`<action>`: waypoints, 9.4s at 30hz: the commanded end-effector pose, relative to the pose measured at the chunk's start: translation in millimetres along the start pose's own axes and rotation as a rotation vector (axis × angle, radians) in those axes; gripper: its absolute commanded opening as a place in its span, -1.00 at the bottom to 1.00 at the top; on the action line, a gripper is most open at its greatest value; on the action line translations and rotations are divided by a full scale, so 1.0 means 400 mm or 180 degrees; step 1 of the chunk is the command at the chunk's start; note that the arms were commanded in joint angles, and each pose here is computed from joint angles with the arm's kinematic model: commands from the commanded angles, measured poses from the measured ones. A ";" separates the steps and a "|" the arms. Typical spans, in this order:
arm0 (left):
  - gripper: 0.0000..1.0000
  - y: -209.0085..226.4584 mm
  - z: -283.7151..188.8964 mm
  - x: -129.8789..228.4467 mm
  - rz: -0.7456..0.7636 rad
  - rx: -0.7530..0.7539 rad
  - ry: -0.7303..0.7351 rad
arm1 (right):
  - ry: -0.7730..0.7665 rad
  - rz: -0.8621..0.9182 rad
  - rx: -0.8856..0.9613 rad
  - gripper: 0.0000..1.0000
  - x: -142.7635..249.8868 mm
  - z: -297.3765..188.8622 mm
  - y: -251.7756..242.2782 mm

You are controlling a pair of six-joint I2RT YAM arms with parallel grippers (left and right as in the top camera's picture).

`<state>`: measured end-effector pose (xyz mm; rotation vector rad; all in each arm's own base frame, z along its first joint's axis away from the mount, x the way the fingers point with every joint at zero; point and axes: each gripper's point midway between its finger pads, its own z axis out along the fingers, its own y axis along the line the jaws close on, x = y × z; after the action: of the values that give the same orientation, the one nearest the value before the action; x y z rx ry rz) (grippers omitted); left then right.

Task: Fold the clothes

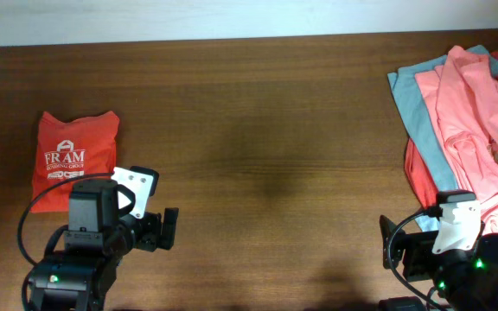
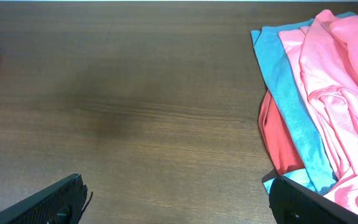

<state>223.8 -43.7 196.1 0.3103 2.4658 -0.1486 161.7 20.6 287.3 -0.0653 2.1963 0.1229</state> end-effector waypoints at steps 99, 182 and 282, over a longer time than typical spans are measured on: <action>1.00 0.014 0.110 0.141 0.0029 -0.0170 -0.0467 | -0.1780 0.0186 0.0836 0.97 0.145 0.339 -0.183; 0.99 0.033 0.096 0.021 0.0254 -0.0398 -0.2678 | -0.1777 0.0186 0.0836 0.97 0.145 0.339 -0.184; 0.99 0.033 0.096 0.022 0.0254 -0.0398 -0.2675 | -0.1777 0.0186 0.0836 0.97 0.145 0.339 -0.184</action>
<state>244.0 -33.4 159.5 0.2189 1.6256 -0.0500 243.9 -35.3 158.9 0.1504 1.6364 -0.1050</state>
